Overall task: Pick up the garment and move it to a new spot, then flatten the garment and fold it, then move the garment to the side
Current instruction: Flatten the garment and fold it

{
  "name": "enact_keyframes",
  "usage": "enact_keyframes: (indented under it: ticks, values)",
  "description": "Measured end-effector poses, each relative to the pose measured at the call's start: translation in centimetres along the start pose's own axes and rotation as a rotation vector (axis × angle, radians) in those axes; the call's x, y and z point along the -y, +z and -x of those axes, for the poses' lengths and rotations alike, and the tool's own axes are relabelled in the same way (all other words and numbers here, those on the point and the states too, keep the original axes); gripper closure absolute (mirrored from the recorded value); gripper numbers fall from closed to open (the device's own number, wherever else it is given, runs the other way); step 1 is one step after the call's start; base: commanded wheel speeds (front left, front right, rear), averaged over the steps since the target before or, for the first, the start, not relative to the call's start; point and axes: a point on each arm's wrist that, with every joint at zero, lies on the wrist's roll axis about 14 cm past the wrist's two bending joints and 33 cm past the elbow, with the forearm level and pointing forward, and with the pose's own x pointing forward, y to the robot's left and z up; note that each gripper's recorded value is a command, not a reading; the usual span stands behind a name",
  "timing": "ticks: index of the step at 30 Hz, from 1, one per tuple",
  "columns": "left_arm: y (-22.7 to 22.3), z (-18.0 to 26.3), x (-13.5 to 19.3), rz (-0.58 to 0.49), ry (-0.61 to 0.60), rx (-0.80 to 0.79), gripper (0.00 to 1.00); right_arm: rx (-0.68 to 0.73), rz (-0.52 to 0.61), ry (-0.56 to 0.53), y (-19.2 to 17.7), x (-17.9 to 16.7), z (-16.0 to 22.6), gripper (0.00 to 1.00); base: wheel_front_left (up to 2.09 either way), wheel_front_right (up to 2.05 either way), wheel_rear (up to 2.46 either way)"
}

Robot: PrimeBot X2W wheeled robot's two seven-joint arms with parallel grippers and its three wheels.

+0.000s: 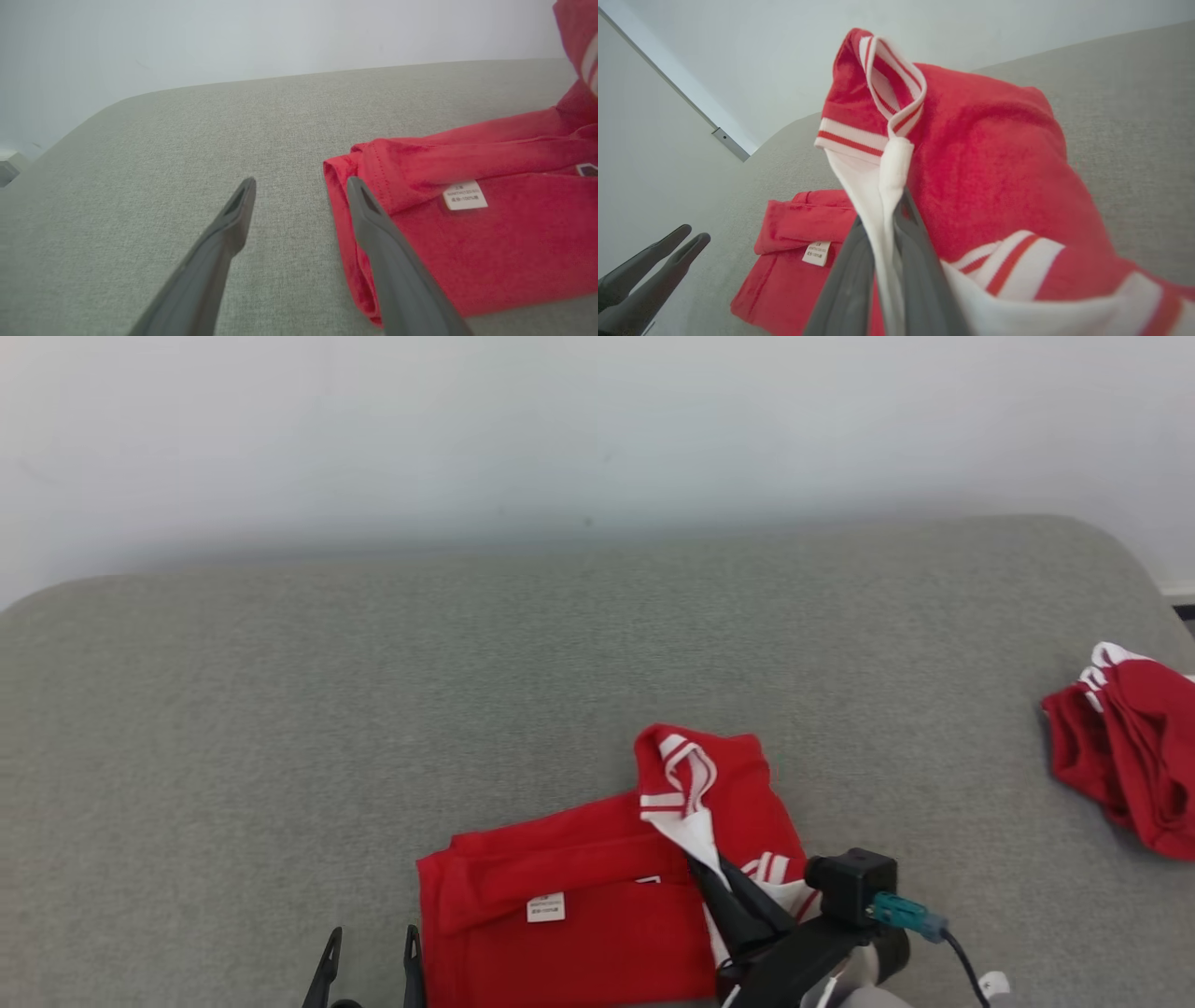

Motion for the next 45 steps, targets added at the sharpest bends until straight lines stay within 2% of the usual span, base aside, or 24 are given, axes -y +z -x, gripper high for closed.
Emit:
enact_keyframes:
  ticks: [11,18,19,20,21,25,31,35,45]
  values:
    - [-0.6,2.4,-3.3,0.010,0.113,-0.012,0.00,-0.118,0.038,0.249,-2.9,-8.0,-3.6,1.00,0.00,0.00,0.00]
    - [-0.9,3.9,-4.9,0.019,0.173,-0.020,0.00,-0.170,0.070,0.354,-4.5,-11.8,-4.9,1.00,0.00,0.00,0.00]
    - [-0.9,4.0,-5.1,0.021,0.180,-0.020,0.00,-0.179,0.082,0.362,-4.7,-12.1,-5.1,0.83,0.00,0.00,0.00]
    - [-1.0,4.2,-5.2,0.022,0.187,-0.020,0.00,-0.181,0.088,0.367,-4.8,-12.3,-5.3,0.31,0.00,0.00,0.00]
    - [-1.0,4.3,-5.3,0.023,0.193,-0.021,0.00,-0.180,0.088,0.368,-4.8,-12.5,-5.5,0.00,0.00,0.00,0.00]
    - [-1.1,4.6,-5.5,0.025,0.203,-0.024,0.00,-0.156,0.089,0.362,-4.1,-12.6,-6.0,0.00,0.00,0.00,0.00]
    - [-0.8,4.0,-5.1,0.022,0.185,-0.015,0.00,-0.116,0.071,0.287,-2.8,-10.3,-6.2,0.00,0.00,0.00,0.00]
    - [-0.5,3.5,-4.5,0.020,0.161,-0.005,0.00,-0.043,0.067,0.214,-0.5,-7.8,-6.2,0.00,0.00,0.00,0.00]
    - [0.4,2.2,-3.2,0.009,0.112,0.020,0.00,0.062,0.101,-0.011,1.8,-0.2,-3.0,0.00,0.00,0.00,0.00]
